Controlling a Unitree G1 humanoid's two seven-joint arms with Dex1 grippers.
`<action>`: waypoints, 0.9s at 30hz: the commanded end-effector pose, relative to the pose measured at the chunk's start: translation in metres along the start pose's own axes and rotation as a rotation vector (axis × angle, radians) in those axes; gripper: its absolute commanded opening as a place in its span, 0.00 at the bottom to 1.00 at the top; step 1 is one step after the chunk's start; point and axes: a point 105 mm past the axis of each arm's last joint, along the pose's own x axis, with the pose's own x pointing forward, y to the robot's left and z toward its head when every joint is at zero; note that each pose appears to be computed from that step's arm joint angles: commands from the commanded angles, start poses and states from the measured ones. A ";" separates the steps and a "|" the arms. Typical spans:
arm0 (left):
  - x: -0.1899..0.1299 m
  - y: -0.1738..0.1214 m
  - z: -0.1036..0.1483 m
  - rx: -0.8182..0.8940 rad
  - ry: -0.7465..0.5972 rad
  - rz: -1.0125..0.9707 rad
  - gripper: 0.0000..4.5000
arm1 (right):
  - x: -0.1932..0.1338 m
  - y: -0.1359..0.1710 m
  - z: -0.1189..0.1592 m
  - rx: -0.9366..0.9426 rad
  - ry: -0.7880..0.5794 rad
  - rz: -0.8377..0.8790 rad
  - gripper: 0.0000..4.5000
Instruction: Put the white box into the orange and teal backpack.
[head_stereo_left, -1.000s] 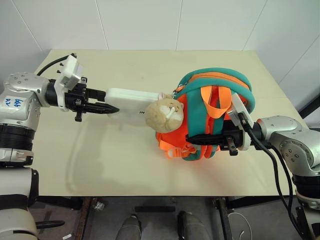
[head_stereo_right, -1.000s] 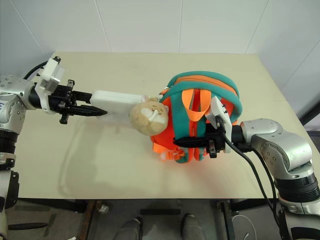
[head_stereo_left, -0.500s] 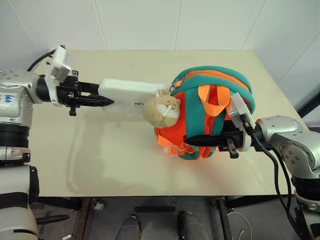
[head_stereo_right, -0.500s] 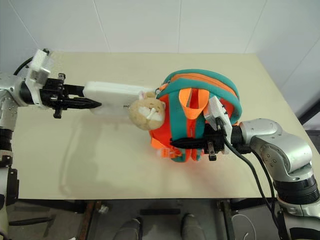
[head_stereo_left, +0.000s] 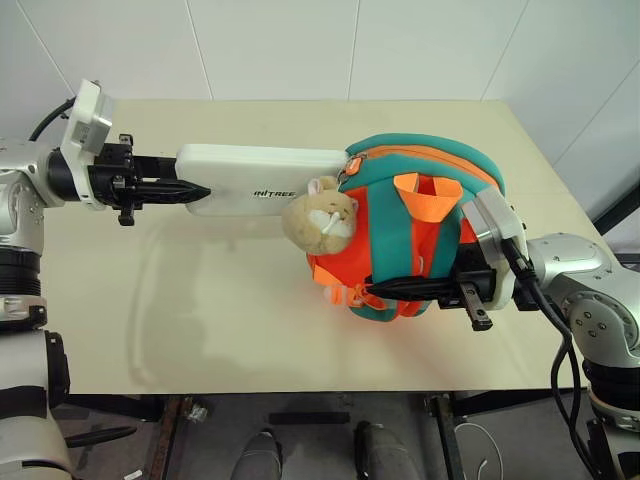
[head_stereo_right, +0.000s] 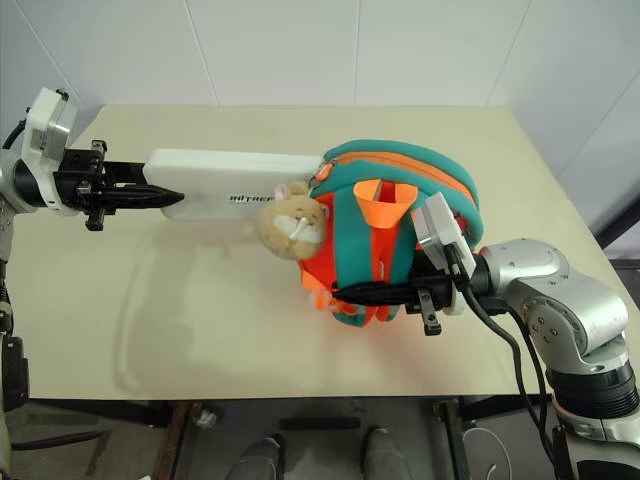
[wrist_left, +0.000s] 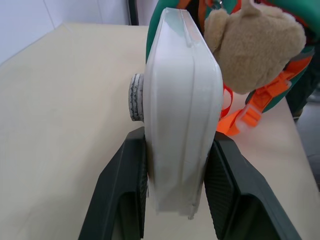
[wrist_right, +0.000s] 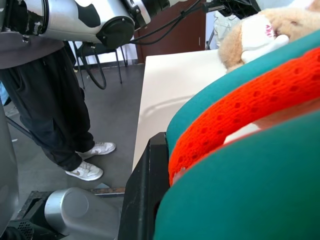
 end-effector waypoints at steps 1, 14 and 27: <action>0.000 -0.024 0.026 0.058 -0.088 -0.168 0.27 | -0.001 0.004 0.006 -0.048 -0.005 0.017 0.00; 0.024 -0.030 -0.002 0.110 0.117 -0.253 0.27 | -0.001 -0.003 0.002 -0.054 0.008 0.001 0.00; 0.066 -0.022 0.002 0.164 0.131 -0.252 0.27 | 0.002 -0.006 0.000 -0.052 0.008 -0.003 0.00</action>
